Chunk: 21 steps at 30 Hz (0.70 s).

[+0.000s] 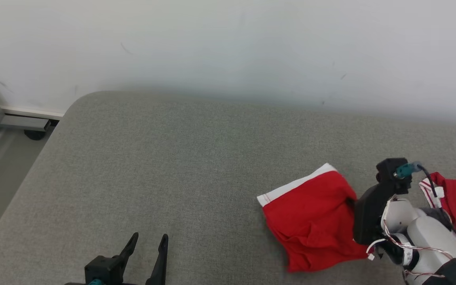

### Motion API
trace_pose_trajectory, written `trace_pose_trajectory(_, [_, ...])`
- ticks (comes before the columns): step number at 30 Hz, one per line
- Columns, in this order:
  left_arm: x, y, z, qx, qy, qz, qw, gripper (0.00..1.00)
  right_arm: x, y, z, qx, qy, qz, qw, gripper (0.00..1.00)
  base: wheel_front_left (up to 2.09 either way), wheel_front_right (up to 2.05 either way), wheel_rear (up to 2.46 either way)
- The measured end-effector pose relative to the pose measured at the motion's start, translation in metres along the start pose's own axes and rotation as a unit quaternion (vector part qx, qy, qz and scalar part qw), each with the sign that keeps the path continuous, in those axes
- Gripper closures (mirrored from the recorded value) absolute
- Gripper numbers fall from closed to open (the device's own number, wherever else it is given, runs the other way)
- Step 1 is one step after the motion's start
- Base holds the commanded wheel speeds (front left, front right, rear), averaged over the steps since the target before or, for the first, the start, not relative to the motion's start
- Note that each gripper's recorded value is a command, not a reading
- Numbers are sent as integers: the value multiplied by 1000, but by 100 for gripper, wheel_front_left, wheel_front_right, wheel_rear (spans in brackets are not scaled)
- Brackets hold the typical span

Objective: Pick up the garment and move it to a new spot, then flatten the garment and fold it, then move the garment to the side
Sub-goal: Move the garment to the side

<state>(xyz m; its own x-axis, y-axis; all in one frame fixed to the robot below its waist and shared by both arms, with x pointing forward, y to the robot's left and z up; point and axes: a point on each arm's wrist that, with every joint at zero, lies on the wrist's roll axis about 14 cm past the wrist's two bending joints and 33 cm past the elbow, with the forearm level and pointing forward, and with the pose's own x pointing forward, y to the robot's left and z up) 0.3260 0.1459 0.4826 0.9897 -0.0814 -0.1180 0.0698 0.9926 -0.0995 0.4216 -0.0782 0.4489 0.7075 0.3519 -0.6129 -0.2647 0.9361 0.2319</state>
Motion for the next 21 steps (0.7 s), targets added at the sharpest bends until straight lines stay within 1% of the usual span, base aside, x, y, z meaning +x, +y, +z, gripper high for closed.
trace_pose_trajectory(5, [-1, -1, 2, -1, -5, -1, 1000, 0, -15, -15, 32, -45, -48, -25, 998, 100, 0, 0, 0])
trace_pose_trajectory(13, [-1, -6, 7, -2, -16, -8, 1000, 0, -31, -15, 47, -31, -80, -21, 996, 100, 0, 0, 0])
trace_pose_trajectory(16, [-1, -5, 8, -1, -17, -7, 1000, 0, -34, -22, 46, -28, -81, -28, 996, 100, 0, 0, 0])
trace_pose_trajectory(21, [-2, -6, 3, 1, -10, -8, 1000, 0, -47, -40, 58, -20, -100, -46, 994, 100, 0, 0, 0])
